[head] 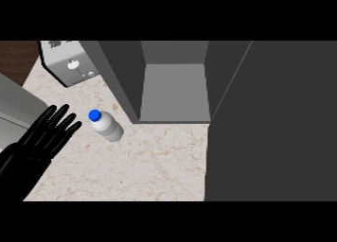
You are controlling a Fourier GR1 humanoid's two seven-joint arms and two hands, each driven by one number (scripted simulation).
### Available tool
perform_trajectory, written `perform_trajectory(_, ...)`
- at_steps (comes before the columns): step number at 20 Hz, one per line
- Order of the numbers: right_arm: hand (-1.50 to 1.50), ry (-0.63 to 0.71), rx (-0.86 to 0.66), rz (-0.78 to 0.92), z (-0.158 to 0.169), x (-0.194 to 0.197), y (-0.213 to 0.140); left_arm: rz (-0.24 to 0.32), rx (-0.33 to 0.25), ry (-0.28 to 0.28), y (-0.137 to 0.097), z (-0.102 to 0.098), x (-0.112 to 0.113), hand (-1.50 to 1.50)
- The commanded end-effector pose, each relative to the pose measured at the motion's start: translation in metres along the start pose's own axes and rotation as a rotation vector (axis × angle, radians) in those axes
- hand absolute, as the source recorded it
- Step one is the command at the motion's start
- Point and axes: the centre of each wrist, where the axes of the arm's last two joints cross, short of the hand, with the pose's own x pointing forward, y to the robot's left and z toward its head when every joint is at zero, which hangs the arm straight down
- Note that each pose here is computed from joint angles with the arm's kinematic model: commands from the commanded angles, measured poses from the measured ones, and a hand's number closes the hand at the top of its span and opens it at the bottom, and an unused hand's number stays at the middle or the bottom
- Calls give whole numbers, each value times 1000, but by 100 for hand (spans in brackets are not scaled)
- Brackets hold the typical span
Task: Pick up the bottled water, place it into the cabinet and close the cabinet
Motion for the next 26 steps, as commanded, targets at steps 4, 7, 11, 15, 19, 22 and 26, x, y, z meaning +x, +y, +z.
perform_trajectory(4, -150, 10, 16, 10, 4, -22, -6, -22, 0, -4, 21, 21, 19, -150)
perform_trajectory(7, -150, -4, 15, 10, 19, -2, -14, -16, -9, -48, 25, 17, 1, -150)
perform_trajectory(11, -150, -1, 2, 9, 19, -9, -6, -23, 52, -31, 41, 31, -21, -150)
perform_trajectory(15, -150, 3, 20, 12, 26, -17, -6, -25, 102, -48, 70, 19, -20, -150)
perform_trajectory(19, -150, -17, 26, 24, 19, -19, -8, -61, 112, -46, 75, 14, -31, -150)
perform_trajectory(22, -150, -3, 19, 23, 17, -18, -4, -74, 69, -35, 71, -6, -43, -150)
perform_trajectory(26, -150, -18, 38, 19, 10, -17, 4, -116, 94, -19, 95, -14, -58, -150)
